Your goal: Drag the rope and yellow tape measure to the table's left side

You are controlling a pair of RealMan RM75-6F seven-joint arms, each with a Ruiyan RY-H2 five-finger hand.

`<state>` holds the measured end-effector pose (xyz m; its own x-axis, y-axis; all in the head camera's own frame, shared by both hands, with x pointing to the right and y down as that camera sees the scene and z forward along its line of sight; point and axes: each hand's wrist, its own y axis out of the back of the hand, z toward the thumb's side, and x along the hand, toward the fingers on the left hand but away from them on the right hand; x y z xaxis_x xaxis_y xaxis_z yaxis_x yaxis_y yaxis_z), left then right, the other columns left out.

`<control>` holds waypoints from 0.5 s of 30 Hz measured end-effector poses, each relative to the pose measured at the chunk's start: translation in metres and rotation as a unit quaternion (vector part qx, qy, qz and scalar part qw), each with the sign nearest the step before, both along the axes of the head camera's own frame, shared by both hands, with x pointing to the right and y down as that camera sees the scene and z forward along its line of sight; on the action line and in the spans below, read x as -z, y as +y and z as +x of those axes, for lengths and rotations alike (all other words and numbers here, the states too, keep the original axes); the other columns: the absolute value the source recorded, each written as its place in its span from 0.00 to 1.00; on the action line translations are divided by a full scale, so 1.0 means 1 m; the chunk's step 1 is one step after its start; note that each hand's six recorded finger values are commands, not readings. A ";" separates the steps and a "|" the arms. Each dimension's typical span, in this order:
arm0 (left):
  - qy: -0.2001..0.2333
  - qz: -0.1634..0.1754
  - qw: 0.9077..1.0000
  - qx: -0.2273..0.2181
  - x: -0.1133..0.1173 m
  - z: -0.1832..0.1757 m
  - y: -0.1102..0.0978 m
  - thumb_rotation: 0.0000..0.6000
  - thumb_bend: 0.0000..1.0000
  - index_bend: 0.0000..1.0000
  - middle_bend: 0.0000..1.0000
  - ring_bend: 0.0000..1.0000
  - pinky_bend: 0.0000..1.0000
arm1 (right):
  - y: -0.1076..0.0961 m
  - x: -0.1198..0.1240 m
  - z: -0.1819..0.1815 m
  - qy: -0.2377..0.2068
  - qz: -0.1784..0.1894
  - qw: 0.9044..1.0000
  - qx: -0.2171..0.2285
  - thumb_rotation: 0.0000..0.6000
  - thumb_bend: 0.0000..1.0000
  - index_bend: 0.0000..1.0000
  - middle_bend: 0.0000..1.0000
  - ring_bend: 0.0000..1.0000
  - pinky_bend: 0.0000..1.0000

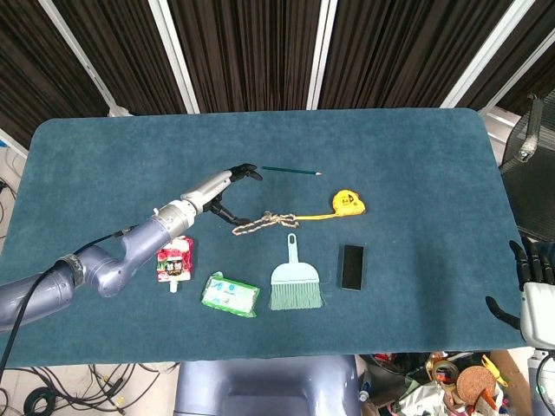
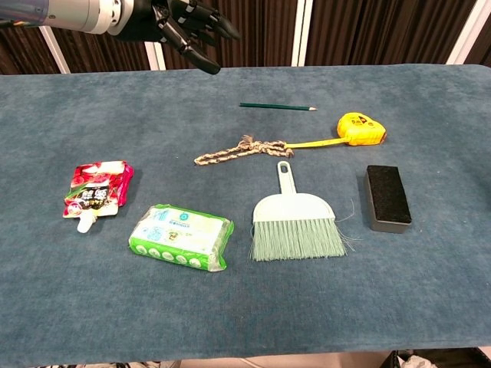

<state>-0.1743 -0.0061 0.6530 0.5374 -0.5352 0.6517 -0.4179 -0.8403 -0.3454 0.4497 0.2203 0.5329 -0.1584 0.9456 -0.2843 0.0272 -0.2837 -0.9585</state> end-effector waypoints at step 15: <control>-0.180 0.136 0.973 -0.059 -0.024 -0.056 0.008 1.00 0.18 0.22 0.02 0.00 0.00 | 0.000 0.001 0.000 -0.005 0.002 1.000 -0.002 1.00 0.10 0.09 0.02 0.11 0.21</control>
<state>-0.2303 0.0016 0.6769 0.3689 -0.6618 0.6526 -0.1349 -0.7328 -0.6669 0.4495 0.2207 0.5324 -0.1604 0.9459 -0.2820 0.0374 -0.2797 -0.9594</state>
